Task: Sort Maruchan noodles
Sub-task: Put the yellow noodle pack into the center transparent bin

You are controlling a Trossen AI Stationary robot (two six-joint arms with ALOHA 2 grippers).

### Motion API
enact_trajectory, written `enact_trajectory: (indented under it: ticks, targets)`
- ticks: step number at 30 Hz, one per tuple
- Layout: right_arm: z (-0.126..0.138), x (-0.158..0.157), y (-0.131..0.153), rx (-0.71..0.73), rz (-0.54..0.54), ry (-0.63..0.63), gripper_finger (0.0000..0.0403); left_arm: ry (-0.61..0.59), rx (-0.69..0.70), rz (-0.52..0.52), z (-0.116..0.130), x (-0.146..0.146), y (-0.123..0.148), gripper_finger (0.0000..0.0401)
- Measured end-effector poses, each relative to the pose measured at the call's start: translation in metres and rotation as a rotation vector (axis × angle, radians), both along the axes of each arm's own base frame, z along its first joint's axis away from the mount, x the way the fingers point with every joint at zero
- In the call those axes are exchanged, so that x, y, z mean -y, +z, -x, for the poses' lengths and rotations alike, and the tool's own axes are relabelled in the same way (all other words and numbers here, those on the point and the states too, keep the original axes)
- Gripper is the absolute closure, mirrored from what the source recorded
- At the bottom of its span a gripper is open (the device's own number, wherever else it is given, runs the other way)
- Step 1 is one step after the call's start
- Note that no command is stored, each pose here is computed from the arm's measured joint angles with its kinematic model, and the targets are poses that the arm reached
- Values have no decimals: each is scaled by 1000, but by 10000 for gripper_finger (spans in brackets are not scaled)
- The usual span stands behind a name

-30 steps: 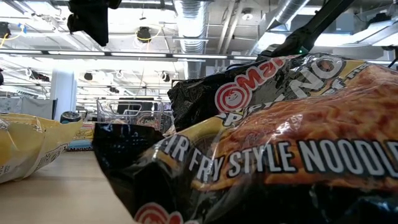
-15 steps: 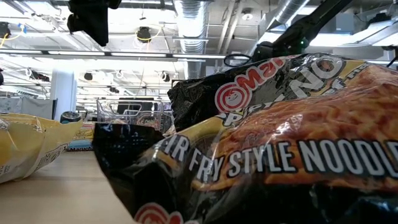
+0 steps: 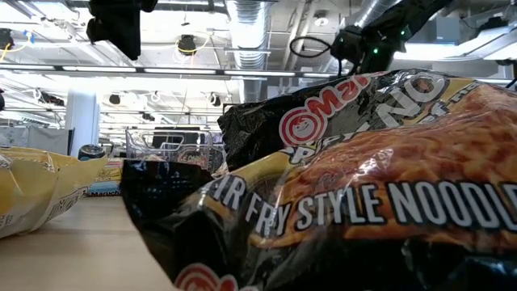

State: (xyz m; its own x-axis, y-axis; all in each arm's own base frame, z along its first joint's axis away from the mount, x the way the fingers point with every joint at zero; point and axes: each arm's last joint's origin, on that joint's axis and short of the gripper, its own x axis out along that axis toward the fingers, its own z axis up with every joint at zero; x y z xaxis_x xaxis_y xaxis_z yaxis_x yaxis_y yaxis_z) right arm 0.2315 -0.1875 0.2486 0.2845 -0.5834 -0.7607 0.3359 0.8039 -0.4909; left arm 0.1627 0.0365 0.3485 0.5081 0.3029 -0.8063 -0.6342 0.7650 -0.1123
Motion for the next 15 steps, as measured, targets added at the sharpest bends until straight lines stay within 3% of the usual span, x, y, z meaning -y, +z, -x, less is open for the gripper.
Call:
enact_trajectory:
  ticks: [5,15]
  targets:
    - [-2,-13,10,46,9,14,260,-10,10,39,0,1,0,340]
    - [-7,-26,14,96,-11,6,260,-107,-25,-25,0,1,0,340]
